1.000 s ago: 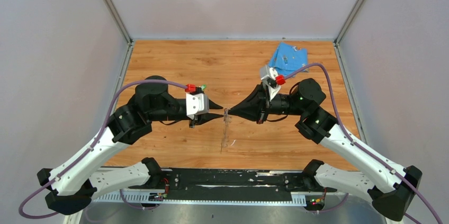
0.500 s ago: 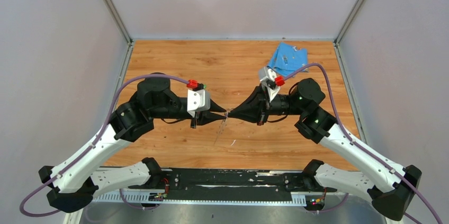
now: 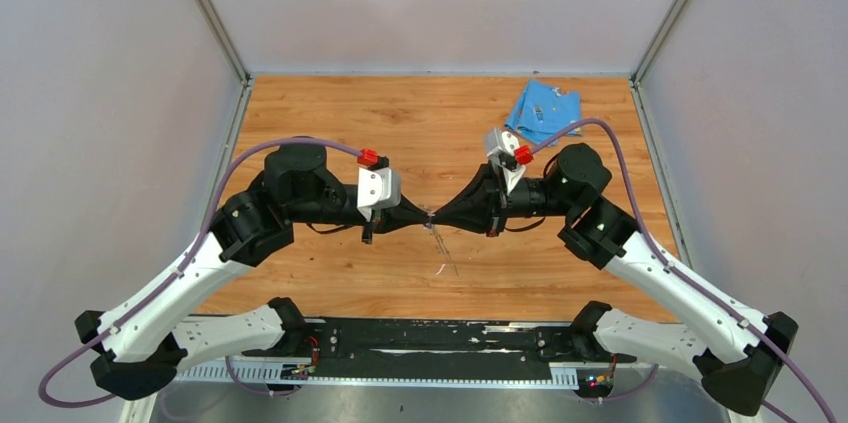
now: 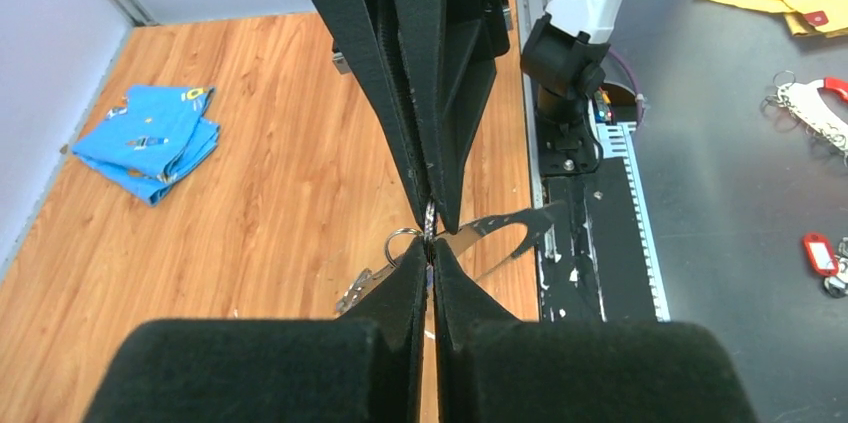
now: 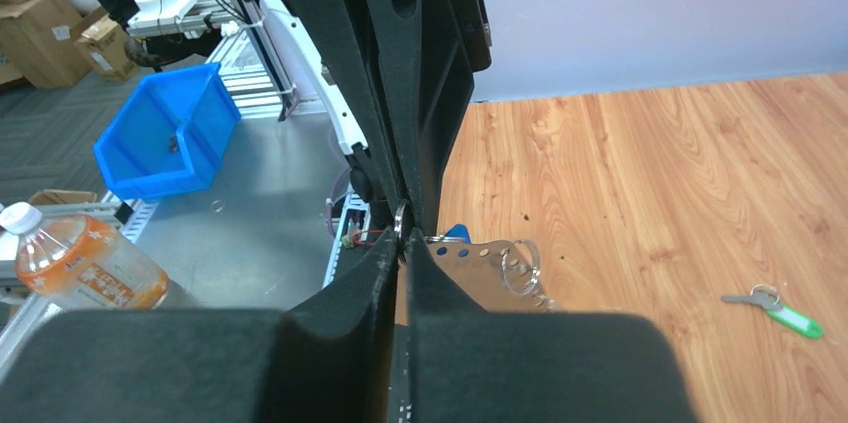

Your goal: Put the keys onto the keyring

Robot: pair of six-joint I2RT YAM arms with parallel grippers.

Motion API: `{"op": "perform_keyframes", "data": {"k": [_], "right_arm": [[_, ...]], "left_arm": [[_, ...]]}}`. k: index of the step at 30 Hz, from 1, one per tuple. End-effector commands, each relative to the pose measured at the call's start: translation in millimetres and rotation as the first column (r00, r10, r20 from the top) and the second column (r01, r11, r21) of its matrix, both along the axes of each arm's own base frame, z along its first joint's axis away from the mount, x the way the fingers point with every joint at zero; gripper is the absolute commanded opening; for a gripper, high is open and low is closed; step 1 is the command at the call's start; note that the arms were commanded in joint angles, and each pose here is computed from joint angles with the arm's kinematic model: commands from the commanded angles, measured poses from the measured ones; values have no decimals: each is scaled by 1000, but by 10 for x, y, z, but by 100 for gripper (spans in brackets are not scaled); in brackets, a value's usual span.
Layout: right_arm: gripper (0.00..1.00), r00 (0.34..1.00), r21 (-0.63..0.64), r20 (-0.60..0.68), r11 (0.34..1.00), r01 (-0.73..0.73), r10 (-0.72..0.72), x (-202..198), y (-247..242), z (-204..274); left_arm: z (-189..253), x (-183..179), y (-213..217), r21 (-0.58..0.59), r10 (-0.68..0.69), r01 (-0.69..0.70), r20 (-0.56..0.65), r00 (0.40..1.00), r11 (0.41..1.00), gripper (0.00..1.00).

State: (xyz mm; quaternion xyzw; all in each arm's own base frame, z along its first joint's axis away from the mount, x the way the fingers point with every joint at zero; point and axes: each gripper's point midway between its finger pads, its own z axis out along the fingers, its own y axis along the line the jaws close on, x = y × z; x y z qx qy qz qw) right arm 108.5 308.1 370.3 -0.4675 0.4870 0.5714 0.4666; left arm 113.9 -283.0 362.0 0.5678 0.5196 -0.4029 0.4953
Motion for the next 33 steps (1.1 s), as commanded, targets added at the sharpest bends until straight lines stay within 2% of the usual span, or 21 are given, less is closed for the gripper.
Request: {"op": "perform_keyframes", "data": {"k": [1,3,5,9,13,19,22,33], "right_arm": [[16,997,-56,61,997,45,-42,41,-100,88],[32,995,-108,84,992,71,-62,68,-141,82],[42,990,-146,123,985,87,-70,110,-162,103],[51,987,-210,161,976,62,-28,110,-167,153],[49,991,-297,134,955,15,26,97,-160,93],[38,994,-395,100,919,-9,53,94,-209,-13],[34,993,-398,97,917,-20,64,88,-199,-14],[26,993,-377,85,925,-40,77,122,-103,-48]], "left_arm": [[90,26,-6,-8,12,-12,26,1000,1000,0],[41,36,-2,14,16,-16,16,1000,1000,0],[8,25,-4,29,9,-9,3,1000,1000,0],[-45,51,-10,62,7,-7,7,1000,998,0],[-104,63,-17,88,4,-4,0,1000,996,0],[-109,130,-45,111,3,-6,31,1000,994,0],[-125,133,-64,125,-6,3,22,1000,992,0],[-81,141,-77,120,-4,2,20,1000,993,0]]}}
